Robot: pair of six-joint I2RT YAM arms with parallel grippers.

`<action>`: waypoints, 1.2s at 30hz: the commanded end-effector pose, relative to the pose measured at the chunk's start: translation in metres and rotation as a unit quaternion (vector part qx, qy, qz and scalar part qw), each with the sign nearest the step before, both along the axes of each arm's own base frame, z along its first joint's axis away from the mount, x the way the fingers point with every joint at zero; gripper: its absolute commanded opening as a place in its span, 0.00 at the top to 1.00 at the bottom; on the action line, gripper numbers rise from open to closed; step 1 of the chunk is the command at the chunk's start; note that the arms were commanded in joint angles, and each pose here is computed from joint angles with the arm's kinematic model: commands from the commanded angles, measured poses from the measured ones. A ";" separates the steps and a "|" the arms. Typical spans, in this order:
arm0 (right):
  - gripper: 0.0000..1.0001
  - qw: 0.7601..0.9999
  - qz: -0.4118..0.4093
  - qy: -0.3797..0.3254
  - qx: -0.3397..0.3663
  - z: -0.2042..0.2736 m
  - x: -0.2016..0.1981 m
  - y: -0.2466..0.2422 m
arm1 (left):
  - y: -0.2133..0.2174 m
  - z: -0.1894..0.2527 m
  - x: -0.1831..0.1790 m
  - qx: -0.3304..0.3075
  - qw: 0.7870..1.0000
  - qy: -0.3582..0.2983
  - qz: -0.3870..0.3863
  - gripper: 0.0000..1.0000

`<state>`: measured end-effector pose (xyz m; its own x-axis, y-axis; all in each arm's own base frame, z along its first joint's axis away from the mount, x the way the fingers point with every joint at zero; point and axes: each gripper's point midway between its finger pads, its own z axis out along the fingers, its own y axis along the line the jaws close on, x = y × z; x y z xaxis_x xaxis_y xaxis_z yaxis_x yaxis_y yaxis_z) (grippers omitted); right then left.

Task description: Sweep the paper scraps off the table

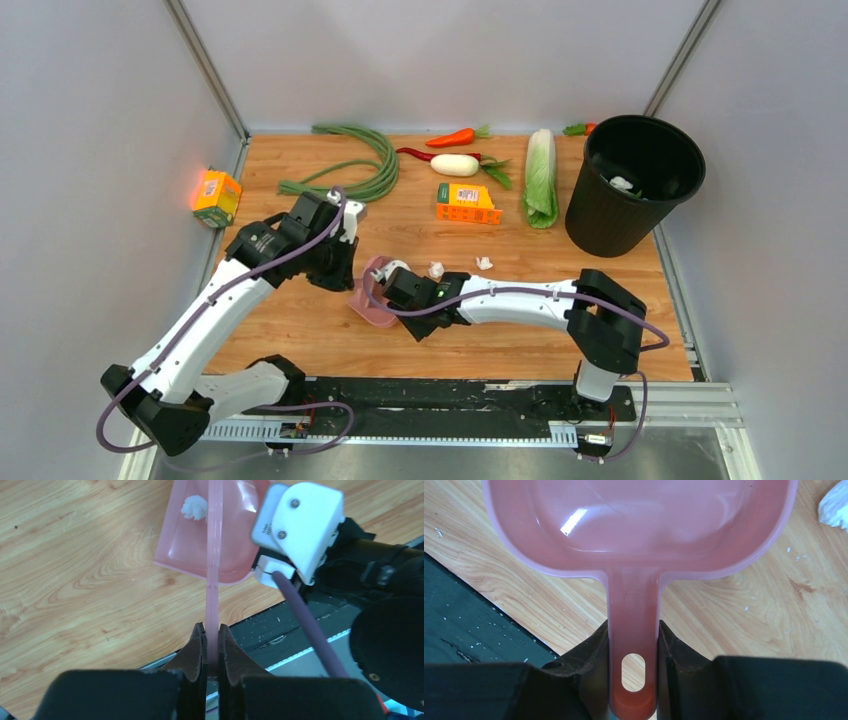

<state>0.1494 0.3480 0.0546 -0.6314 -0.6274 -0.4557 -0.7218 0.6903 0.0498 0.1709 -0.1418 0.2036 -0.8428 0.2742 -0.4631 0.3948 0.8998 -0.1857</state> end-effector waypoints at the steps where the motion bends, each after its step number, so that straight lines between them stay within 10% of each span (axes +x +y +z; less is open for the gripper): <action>1: 1.00 0.999 -0.029 -0.028 0.037 0.015 0.005 0.025 | -0.012 0.041 -0.005 -0.070 0.996 -0.049 -0.009 1.00; 16: 1.00 0.993 -0.083 -0.055 0.066 0.052 0.020 0.034 | 0.042 0.120 -0.028 -0.086 0.976 -0.191 0.065 1.00; 24: 1.00 0.988 -0.119 -0.054 0.083 0.066 0.022 0.036 | 0.129 0.111 -0.031 0.040 0.940 -0.244 0.234 1.00; 36: 1.00 0.979 -0.130 -0.085 0.130 0.121 0.039 0.054 | 0.121 0.086 -0.024 0.033 0.942 -0.246 0.227 1.00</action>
<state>0.1747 0.3942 0.1289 -0.6972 -0.3786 -0.6088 -0.5489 0.8281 0.1136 0.1443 -0.0213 0.2909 -0.5883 -0.0104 -0.8086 0.0014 0.9999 -0.0138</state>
